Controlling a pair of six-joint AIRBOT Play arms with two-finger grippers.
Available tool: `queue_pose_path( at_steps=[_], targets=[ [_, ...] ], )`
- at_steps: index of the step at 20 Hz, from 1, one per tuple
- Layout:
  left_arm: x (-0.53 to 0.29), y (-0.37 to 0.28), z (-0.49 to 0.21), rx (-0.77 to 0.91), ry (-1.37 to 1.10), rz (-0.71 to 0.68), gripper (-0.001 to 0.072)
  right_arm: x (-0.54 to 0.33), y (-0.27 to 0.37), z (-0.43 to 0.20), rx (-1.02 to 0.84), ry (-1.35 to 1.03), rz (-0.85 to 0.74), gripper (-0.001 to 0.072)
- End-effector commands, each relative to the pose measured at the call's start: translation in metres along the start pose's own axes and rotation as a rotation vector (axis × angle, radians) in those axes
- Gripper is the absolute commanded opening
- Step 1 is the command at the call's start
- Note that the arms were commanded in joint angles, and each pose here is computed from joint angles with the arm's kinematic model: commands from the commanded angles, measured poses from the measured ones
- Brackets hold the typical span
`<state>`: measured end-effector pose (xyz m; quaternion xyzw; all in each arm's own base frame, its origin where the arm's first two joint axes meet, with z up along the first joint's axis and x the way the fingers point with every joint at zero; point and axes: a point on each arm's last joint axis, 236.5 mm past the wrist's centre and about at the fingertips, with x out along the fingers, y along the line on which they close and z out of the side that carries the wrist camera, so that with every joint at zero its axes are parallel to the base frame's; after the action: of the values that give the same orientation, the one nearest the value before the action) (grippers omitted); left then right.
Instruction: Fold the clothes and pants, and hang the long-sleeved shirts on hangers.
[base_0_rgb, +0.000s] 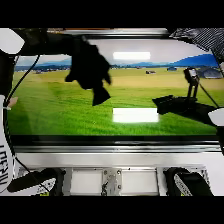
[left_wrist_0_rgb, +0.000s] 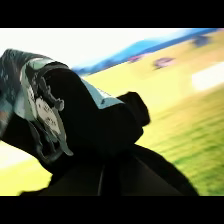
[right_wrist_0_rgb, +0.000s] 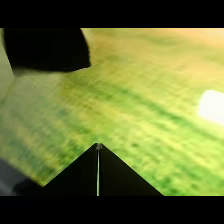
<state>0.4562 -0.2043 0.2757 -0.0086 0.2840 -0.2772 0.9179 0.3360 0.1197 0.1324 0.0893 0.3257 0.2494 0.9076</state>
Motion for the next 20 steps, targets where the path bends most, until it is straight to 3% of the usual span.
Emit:
queue_pose_path(
  at_steps=[1,6,7,8,9,14,17,20],
  targets=[
    [-0.019,-0.089,-0.001,0.187,0.010,-0.116,0.0009,-0.034,-0.067,0.029,0.054,-0.072,-0.233,0.0017],
    [0.048,-0.063,-0.111,0.123,0.270,-0.073,0.0009,-0.081,-0.121,0.035,0.139,-0.139,-0.402,0.0018],
    [0.058,-0.044,-0.138,0.051,0.330,-0.041,0.0061,-0.083,-0.124,0.033,0.150,-0.136,-0.411,0.0018],
    [0.062,-0.025,-0.163,-0.030,0.387,-0.005,0.0436,-0.084,-0.127,0.030,0.159,-0.127,-0.415,0.0018],
    [0.062,-0.002,-0.184,-0.144,0.437,0.045,0.0672,-0.084,-0.127,0.029,0.159,-0.122,-0.416,0.0018],
    [0.029,0.070,-0.273,-0.495,0.563,0.208,0.0670,-0.081,-0.124,0.023,0.165,-0.096,-0.399,0.0018],
    [0.035,0.050,-0.320,-0.691,0.594,0.117,0.0670,-0.074,-0.125,0.012,0.183,-0.058,-0.385,0.0018],
    [0.058,0.015,-0.343,-0.750,0.588,-0.002,0.0670,-0.062,-0.126,-0.009,0.211,-0.004,-0.369,0.0018]
  ],
)
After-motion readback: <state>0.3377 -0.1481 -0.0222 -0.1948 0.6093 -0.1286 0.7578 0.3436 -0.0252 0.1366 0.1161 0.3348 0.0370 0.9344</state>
